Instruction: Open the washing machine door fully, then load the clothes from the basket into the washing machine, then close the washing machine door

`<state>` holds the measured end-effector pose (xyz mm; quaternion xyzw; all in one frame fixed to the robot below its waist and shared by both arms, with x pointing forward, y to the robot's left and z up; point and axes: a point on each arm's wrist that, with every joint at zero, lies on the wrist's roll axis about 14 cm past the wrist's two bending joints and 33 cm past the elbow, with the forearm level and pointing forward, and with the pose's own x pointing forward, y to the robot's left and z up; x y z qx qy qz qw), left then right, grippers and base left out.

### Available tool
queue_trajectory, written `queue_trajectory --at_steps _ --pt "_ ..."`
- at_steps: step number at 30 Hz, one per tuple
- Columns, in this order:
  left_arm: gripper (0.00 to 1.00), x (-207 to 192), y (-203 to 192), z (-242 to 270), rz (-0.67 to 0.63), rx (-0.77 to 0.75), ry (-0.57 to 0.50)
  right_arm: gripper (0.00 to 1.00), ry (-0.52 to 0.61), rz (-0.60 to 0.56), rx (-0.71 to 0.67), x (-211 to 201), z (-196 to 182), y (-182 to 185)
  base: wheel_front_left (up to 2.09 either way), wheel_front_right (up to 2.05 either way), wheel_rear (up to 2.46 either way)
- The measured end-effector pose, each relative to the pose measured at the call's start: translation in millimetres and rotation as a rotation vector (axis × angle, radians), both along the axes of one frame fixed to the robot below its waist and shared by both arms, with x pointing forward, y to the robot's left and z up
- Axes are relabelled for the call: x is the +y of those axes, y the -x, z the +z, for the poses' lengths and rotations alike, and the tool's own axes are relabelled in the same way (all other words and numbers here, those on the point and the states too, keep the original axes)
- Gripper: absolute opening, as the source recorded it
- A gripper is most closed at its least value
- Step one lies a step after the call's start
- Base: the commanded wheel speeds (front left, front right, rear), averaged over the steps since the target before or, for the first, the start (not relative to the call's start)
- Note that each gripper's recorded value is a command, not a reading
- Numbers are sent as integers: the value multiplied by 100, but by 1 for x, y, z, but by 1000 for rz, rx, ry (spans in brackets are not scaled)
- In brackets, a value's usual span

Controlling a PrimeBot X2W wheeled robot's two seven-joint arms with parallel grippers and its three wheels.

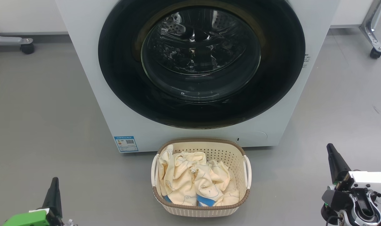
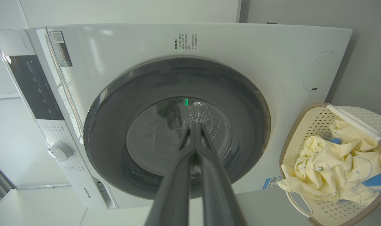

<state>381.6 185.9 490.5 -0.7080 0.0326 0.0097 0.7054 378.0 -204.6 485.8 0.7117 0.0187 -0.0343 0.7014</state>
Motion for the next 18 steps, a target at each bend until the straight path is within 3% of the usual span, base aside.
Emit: queue_trajectory --at_steps 18 --pt "0 0 0 0 0 0 0 0 0 0 0 0 0 0 0 0 0"
